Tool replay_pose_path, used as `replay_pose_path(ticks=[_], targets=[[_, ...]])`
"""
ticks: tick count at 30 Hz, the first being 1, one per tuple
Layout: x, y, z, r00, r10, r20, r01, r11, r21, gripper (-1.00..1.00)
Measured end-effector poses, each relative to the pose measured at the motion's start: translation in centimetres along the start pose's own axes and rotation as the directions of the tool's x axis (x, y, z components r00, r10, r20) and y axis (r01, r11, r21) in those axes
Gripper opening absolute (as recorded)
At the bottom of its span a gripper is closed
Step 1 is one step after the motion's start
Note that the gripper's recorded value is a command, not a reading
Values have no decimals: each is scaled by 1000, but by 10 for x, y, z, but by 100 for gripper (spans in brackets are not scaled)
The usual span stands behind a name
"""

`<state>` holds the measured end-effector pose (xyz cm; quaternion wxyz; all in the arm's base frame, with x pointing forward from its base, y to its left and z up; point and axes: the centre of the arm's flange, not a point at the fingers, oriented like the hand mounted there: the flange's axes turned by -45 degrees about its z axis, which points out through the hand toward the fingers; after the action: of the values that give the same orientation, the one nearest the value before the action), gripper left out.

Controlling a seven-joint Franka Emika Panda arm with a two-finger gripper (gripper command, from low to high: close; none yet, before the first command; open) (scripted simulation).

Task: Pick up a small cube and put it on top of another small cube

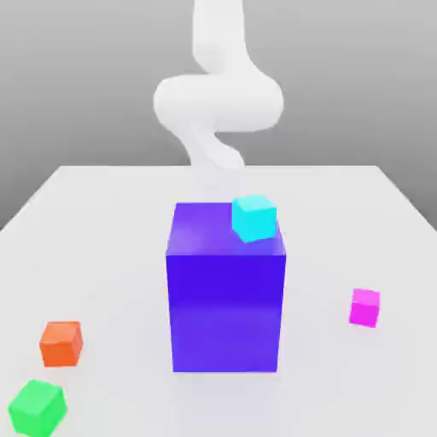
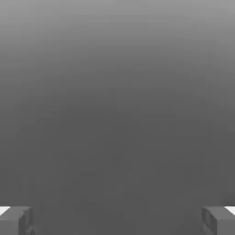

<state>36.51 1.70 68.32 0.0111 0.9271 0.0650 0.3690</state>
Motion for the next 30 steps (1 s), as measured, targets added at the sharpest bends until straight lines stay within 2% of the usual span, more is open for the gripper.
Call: replay_pose_path(ticks=[7,14,22,30], targets=[[-22,-56,87,910,-407,78,396,910,121,0],[-64,-117,159,666,-743,64,705,656,269,0],[-134,-185,221,263,-963,-63,888,216,407,0],[-222,-243,261,-169,-946,-277,845,-283,453,0]])
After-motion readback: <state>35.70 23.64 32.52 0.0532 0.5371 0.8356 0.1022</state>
